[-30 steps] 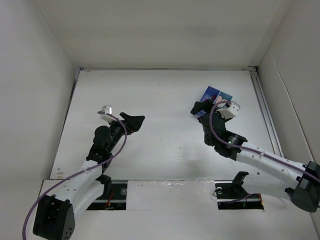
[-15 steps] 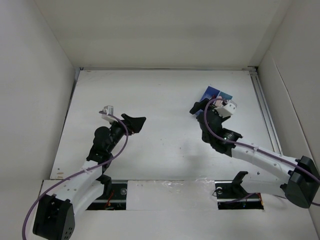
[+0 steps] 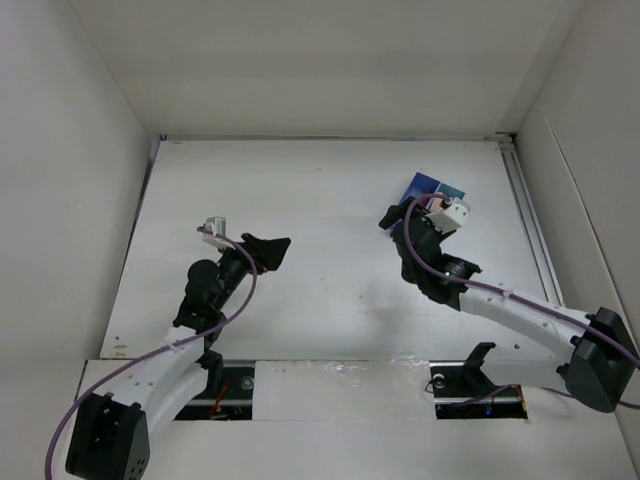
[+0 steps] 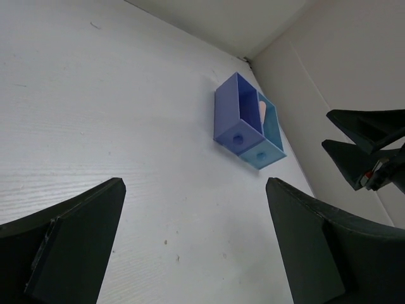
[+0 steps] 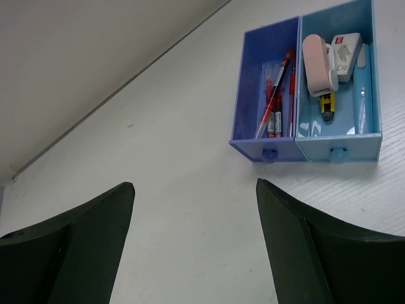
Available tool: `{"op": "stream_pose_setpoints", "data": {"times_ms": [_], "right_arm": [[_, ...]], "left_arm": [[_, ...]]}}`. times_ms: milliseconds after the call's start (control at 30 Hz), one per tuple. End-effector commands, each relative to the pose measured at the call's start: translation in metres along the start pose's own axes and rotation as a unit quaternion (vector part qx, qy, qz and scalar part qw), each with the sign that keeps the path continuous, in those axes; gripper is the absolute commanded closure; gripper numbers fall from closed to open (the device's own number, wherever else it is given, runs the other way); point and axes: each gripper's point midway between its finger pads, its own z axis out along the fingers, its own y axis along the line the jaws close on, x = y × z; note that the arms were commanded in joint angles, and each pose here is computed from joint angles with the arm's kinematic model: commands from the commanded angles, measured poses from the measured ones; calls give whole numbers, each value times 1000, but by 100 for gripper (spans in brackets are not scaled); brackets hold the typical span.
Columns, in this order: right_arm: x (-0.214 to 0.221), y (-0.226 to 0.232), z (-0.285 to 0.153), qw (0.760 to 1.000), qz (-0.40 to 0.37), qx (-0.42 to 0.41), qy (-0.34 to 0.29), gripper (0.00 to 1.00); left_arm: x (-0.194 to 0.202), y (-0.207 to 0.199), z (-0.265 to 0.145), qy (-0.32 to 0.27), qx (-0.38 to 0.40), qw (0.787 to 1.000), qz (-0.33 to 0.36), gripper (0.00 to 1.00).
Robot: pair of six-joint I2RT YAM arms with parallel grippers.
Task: Sort the stationery into containers
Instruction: Reset both arms
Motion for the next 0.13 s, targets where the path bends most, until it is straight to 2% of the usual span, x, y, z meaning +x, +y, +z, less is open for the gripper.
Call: {"op": "stream_pose_setpoints", "data": {"times_ms": [0, 100], "right_arm": [[-15, 20, -1, 1000, 25, -15, -9, 17], [-15, 20, -1, 1000, 21, -15, -9, 17]], "left_arm": [[-3, -8, -7, -28, 40, 999, 9, 9], [-6, -11, -7, -28, 40, 999, 9, 9]]}}
